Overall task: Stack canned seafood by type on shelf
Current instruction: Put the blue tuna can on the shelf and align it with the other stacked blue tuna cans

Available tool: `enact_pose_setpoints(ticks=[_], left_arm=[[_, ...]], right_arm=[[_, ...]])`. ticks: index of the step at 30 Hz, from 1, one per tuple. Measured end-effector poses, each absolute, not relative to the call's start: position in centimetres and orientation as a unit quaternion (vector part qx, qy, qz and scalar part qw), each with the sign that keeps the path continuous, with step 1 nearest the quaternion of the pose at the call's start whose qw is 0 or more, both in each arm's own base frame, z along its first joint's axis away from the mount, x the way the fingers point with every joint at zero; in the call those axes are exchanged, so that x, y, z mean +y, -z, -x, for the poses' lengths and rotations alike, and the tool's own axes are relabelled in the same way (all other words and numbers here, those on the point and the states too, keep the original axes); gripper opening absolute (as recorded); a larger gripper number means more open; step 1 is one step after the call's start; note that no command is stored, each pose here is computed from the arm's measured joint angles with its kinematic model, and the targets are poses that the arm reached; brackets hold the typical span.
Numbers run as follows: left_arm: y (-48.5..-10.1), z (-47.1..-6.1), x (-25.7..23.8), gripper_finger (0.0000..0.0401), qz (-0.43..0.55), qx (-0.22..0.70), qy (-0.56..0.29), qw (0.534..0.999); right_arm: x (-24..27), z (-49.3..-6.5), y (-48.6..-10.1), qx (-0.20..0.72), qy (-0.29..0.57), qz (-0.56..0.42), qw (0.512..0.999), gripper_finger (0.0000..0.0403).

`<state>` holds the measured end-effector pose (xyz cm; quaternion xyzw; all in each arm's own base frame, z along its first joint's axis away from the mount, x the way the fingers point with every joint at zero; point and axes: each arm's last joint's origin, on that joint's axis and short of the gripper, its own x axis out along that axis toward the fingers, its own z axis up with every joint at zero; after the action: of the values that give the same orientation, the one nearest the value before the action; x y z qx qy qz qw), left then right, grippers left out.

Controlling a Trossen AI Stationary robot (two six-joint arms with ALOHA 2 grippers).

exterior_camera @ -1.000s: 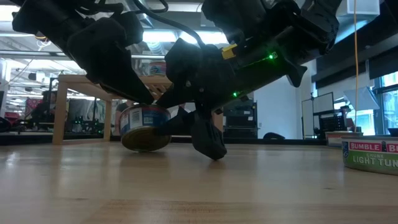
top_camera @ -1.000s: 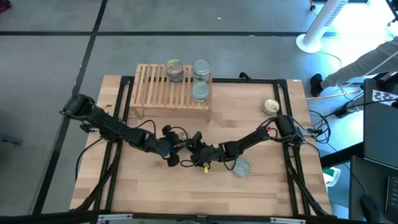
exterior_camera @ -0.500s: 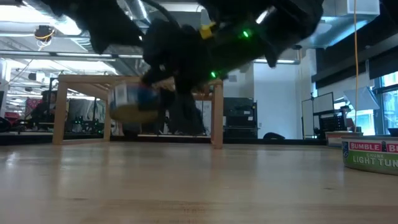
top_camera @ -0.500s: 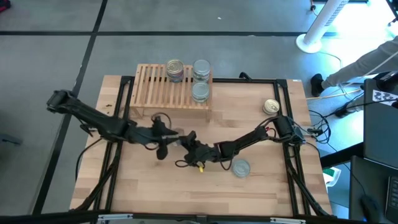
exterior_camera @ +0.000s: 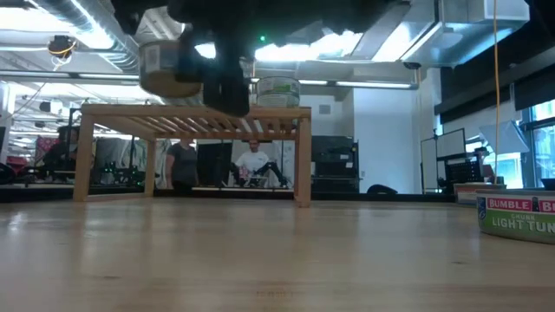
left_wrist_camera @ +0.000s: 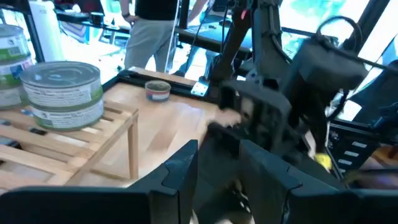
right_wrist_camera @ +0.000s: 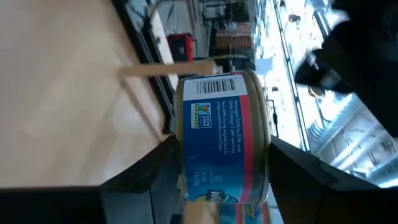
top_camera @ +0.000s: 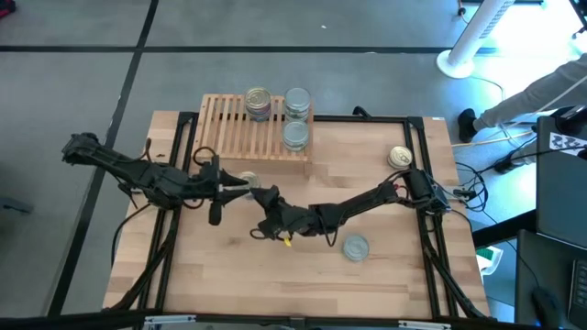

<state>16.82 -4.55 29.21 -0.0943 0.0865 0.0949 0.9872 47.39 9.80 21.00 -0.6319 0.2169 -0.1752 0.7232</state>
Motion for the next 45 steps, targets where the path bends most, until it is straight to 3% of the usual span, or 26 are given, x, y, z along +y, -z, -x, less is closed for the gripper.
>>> enact_pose_setpoints(ticks=[10,20,30,45], left_arm=[[-29.3,-16.7,-4.4,0.0115,0.054,0.086,-0.117,0.988],[-28.2,-18.1,-3.6,0.0115,0.023,0.105,-0.212,0.971],[-26.4,-20.8,-1.1,0.0115,0.003,0.138,-0.296,0.945],[-25.9,-20.7,0.9,0.0115,0.017,0.155,-0.344,0.926]], right_arm=[[3.9,-47.1,-26.0,0.206,0.239,0.608,0.728,0.0207],[-1.0,-47.3,-25.4,0.231,0.241,0.582,0.741,0.0210],[-1.6,-47.3,-24.9,0.244,0.219,0.584,0.742,0.0211],[-1.7,-47.2,-24.4,0.261,0.207,0.589,0.736,0.0213]])
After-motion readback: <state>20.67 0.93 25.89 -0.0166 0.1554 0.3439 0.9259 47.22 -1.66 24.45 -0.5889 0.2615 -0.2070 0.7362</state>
